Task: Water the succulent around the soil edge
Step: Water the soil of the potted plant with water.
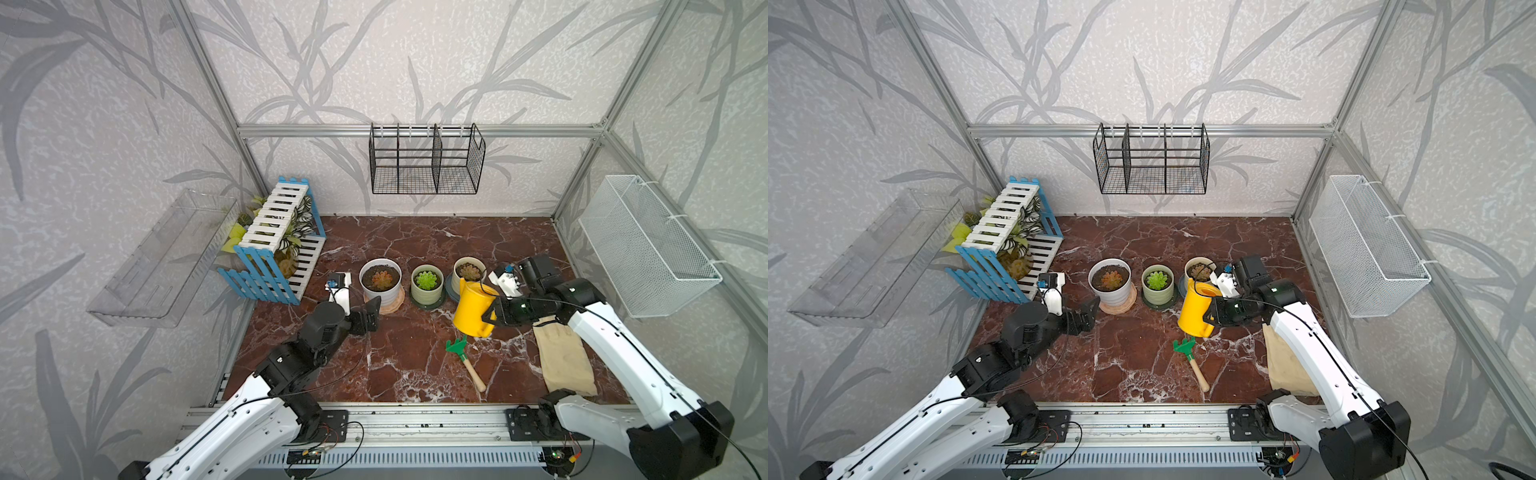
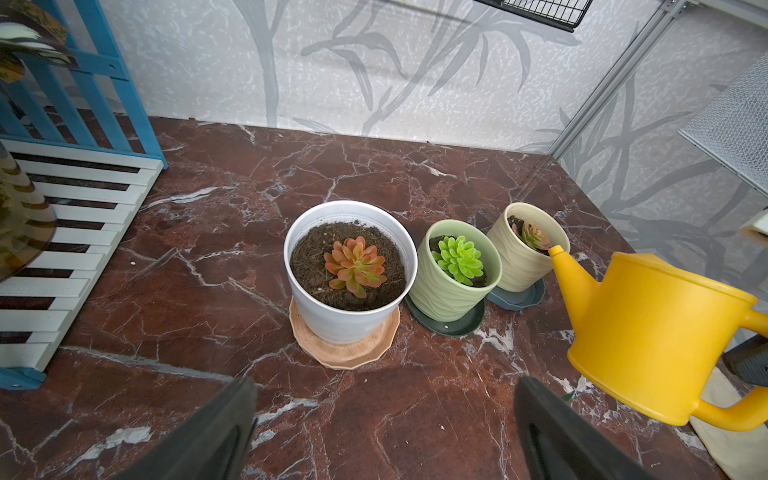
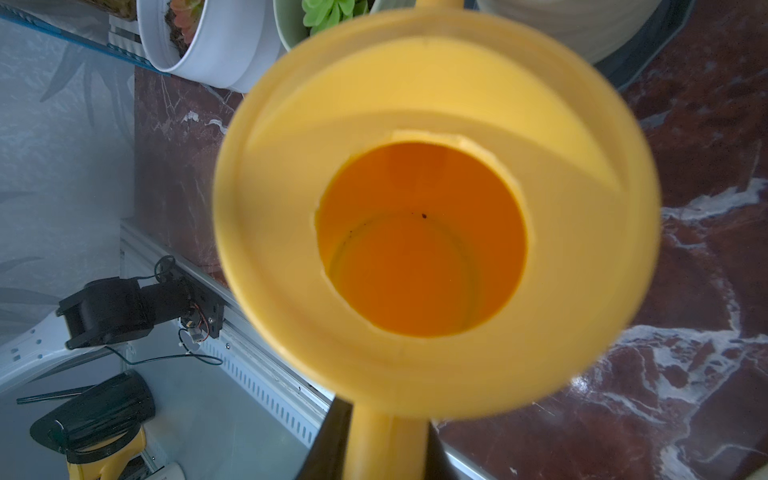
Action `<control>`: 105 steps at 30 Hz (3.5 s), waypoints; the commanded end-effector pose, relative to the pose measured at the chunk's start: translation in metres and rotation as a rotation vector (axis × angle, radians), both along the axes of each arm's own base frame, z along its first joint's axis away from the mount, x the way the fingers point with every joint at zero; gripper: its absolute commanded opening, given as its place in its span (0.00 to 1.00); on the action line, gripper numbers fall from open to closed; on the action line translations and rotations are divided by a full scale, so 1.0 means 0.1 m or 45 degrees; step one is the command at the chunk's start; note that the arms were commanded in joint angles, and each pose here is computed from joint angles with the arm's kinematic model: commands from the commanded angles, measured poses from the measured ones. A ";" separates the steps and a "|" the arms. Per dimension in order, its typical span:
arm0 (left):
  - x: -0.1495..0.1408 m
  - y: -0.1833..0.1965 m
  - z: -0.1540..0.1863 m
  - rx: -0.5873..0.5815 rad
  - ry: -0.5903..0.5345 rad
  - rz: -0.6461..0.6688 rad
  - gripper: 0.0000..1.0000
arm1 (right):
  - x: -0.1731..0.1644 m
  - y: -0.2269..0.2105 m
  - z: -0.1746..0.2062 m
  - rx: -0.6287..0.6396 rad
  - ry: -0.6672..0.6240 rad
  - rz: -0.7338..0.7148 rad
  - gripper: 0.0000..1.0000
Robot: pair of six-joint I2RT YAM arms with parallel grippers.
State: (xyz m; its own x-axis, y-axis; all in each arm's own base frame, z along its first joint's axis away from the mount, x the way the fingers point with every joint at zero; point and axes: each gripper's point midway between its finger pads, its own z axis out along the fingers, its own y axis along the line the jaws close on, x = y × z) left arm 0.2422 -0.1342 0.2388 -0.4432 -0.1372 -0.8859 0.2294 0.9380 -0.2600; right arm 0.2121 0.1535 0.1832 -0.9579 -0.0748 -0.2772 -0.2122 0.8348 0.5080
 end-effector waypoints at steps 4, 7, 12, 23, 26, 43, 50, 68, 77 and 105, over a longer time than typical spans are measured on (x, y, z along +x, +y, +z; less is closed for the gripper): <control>0.01 0.00 0.00 -0.002 -0.010 -0.006 1.00 | 0.10 0.13 0.17 0.047 -0.080 0.041 0.00; 0.01 0.00 0.00 -0.002 -0.009 -0.005 1.00 | 0.13 0.08 0.16 0.013 -0.090 0.006 0.00; 0.01 0.00 -0.01 -0.002 -0.009 -0.005 1.00 | 0.13 -0.05 0.11 -0.054 -0.104 -0.058 0.00; 0.01 -0.01 0.00 -0.013 -0.011 -0.011 1.00 | 0.13 -0.21 0.11 -0.111 -0.101 -0.145 0.00; 0.01 0.00 0.01 -0.014 -0.011 -0.011 1.00 | 0.11 -0.15 0.10 -0.073 -0.087 -0.116 0.00; 0.02 0.00 0.01 -0.023 -0.013 -0.013 1.00 | 0.18 0.09 0.10 -0.063 -0.105 -0.017 0.00; 0.02 -0.01 0.01 -0.025 -0.011 -0.017 1.00 | 0.12 -0.09 0.04 -0.122 -0.102 -0.096 0.00; 0.03 -0.01 0.00 -0.031 -0.008 -0.018 1.00 | 0.12 0.07 0.08 -0.005 -0.098 -0.018 0.00; 0.04 0.00 -0.01 -0.040 -0.005 -0.018 1.00 | 0.17 0.12 0.08 -0.019 -0.120 -0.012 0.00; 0.07 0.00 -0.02 -0.053 0.004 -0.021 1.00 | 0.22 0.14 0.09 -0.041 -0.162 -0.007 0.00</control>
